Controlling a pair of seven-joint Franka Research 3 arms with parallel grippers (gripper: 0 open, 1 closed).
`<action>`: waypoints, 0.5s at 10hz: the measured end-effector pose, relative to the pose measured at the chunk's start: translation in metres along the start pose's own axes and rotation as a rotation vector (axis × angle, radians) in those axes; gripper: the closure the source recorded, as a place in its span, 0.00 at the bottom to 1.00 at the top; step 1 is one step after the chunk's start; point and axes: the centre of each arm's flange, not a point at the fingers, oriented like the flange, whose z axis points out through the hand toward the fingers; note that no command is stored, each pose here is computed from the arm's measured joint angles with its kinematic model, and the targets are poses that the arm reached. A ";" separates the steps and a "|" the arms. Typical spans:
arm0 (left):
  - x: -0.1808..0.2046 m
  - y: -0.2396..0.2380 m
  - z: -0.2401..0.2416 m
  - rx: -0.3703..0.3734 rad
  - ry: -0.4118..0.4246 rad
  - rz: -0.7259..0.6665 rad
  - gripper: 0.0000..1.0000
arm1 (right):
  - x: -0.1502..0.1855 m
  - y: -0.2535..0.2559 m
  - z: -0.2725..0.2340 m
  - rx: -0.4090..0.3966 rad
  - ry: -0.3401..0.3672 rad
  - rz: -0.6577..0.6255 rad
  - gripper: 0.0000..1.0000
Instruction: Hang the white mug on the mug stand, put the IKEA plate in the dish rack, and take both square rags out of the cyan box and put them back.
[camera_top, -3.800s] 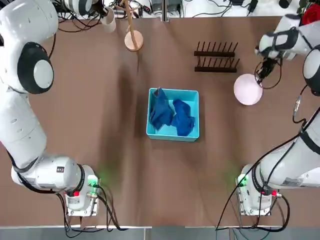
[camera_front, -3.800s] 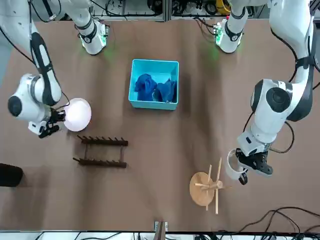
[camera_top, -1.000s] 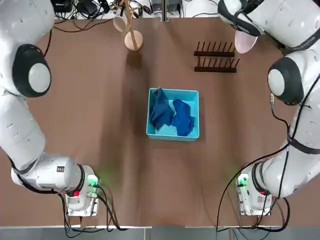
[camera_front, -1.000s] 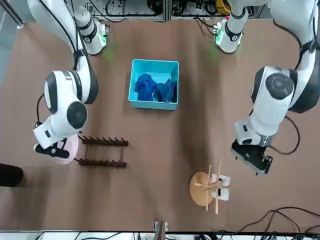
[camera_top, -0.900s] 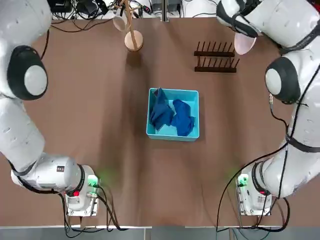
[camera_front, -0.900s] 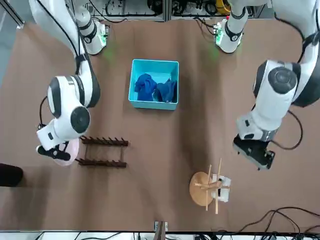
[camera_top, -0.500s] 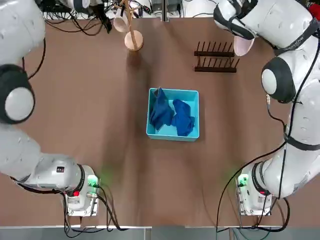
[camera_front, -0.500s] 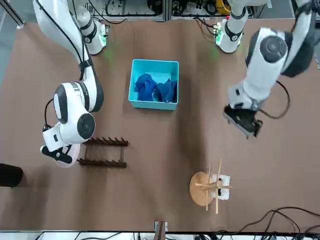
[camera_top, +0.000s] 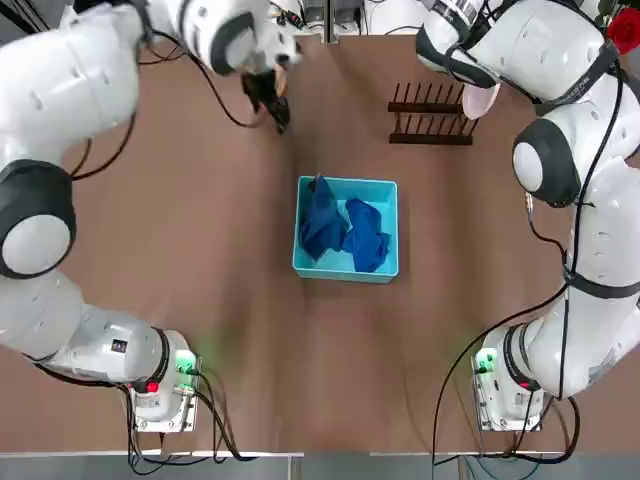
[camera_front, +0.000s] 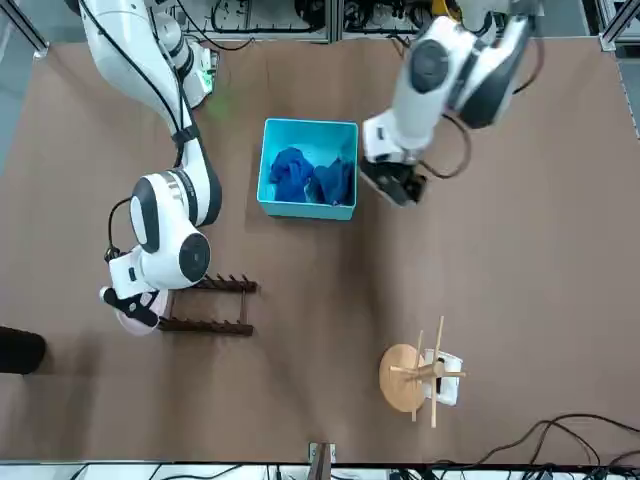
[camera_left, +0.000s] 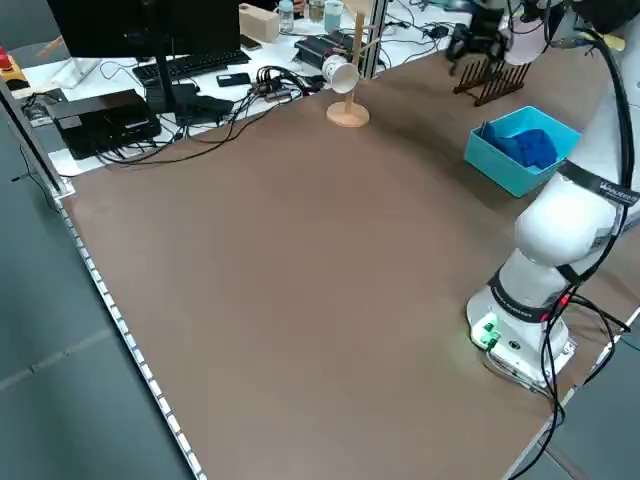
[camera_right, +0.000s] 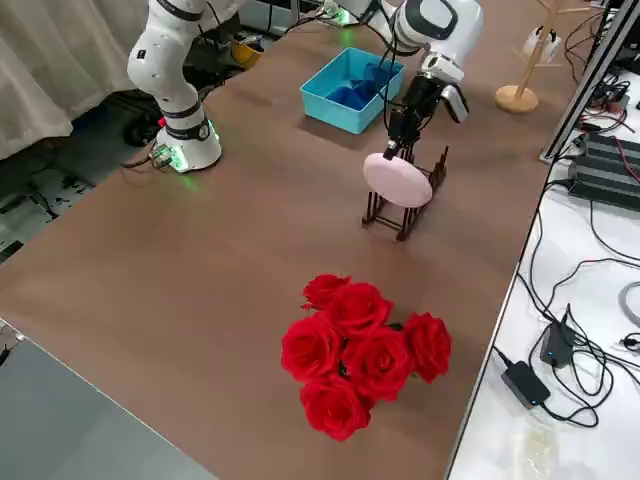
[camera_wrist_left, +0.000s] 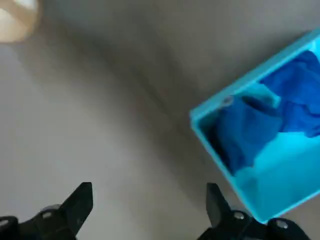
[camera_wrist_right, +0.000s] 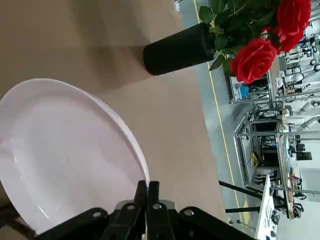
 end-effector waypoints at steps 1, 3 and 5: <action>0.004 0.033 0.021 -0.027 -0.017 -0.004 0.00 | -0.001 -0.002 0.001 -0.003 -0.002 0.010 0.97; 0.013 0.086 0.061 -0.039 -0.006 -0.023 0.00 | -0.002 -0.006 0.004 -0.010 -0.006 0.029 0.97; 0.025 0.117 0.111 -0.069 0.016 -0.125 0.00 | -0.004 -0.015 0.009 -0.021 -0.010 0.063 0.97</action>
